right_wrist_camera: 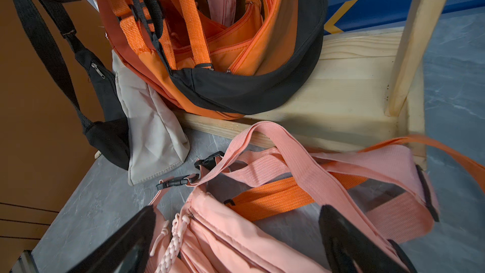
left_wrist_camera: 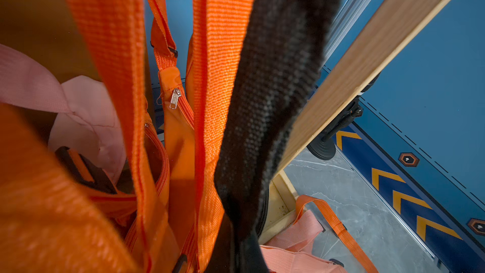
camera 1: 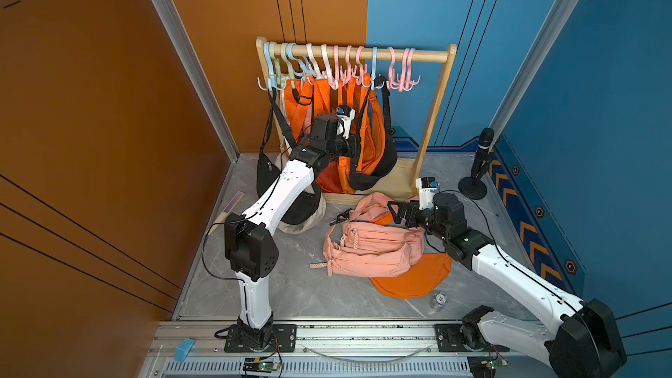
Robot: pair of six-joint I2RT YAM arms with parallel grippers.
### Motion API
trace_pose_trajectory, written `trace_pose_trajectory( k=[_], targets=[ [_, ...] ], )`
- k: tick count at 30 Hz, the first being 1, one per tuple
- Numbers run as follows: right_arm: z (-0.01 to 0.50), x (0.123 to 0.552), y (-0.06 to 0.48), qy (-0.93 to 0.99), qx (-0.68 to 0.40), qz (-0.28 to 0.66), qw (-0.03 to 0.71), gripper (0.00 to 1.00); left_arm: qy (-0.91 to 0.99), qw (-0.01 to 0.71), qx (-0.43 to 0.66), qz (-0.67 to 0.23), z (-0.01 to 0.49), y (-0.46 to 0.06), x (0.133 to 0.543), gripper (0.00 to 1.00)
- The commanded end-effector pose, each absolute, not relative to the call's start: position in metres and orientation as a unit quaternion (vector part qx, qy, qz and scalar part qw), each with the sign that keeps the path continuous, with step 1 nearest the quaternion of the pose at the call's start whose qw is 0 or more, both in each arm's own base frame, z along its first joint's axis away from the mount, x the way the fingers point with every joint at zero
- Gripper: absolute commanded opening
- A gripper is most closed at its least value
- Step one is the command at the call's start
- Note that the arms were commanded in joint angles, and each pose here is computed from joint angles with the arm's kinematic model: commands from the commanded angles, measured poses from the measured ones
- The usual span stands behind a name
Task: Take the bag off the hook
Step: Pick up the bag from the hook.
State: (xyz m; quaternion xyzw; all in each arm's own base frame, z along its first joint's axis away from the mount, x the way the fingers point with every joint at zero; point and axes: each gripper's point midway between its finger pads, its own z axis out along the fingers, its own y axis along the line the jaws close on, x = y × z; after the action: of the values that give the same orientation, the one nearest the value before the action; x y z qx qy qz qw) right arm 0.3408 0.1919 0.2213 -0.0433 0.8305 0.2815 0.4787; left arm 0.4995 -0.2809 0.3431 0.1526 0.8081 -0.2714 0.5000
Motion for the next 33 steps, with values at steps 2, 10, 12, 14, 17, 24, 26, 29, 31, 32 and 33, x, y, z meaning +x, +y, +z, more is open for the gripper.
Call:
trace_pose_trajectory(
  k=[2,10,12,14,17,24,26,29,31,32,33],
  targets=[
    [0.254,0.368,0.198,0.808,-0.052,0.290,0.510,0.98,0.785,0.523,0.171,-0.286,0.378,-0.278,0.473,0.00],
    [0.281,0.432,0.201,0.784,-0.073,0.274,0.552,0.98,0.781,0.527,0.168,-0.288,0.381,-0.264,0.455,0.00],
    [0.288,0.450,0.201,0.777,-0.073,0.277,0.560,0.98,0.782,0.530,0.163,-0.285,0.381,-0.257,0.454,0.00],
    [0.301,0.469,0.203,0.764,-0.077,0.284,0.574,0.97,0.782,0.531,0.154,-0.287,0.380,-0.249,0.453,0.00],
    [0.320,0.493,0.206,0.744,-0.084,0.292,0.594,0.97,0.782,0.535,0.143,-0.287,0.382,-0.237,0.452,0.00],
    [0.353,0.534,0.222,0.713,-0.112,0.310,0.619,0.97,0.779,0.542,0.127,-0.290,0.386,-0.219,0.447,0.00],
    [0.357,0.546,0.224,0.710,-0.115,0.310,0.622,0.97,0.780,0.541,0.123,-0.289,0.386,-0.216,0.447,0.00],
    [0.364,0.558,0.230,0.703,-0.120,0.318,0.624,0.97,0.779,0.542,0.120,-0.290,0.387,-0.213,0.447,0.00],
    [0.367,0.564,0.235,0.700,-0.122,0.325,0.624,0.96,0.780,0.542,0.118,-0.289,0.386,-0.211,0.447,0.00],
    [0.366,0.567,0.236,0.701,-0.121,0.326,0.622,0.95,0.781,0.541,0.118,-0.288,0.386,-0.210,0.447,0.00],
    [0.377,0.569,0.236,0.694,-0.122,0.328,0.629,0.94,0.781,0.542,0.118,-0.288,0.386,-0.210,0.447,0.00]
  ],
)
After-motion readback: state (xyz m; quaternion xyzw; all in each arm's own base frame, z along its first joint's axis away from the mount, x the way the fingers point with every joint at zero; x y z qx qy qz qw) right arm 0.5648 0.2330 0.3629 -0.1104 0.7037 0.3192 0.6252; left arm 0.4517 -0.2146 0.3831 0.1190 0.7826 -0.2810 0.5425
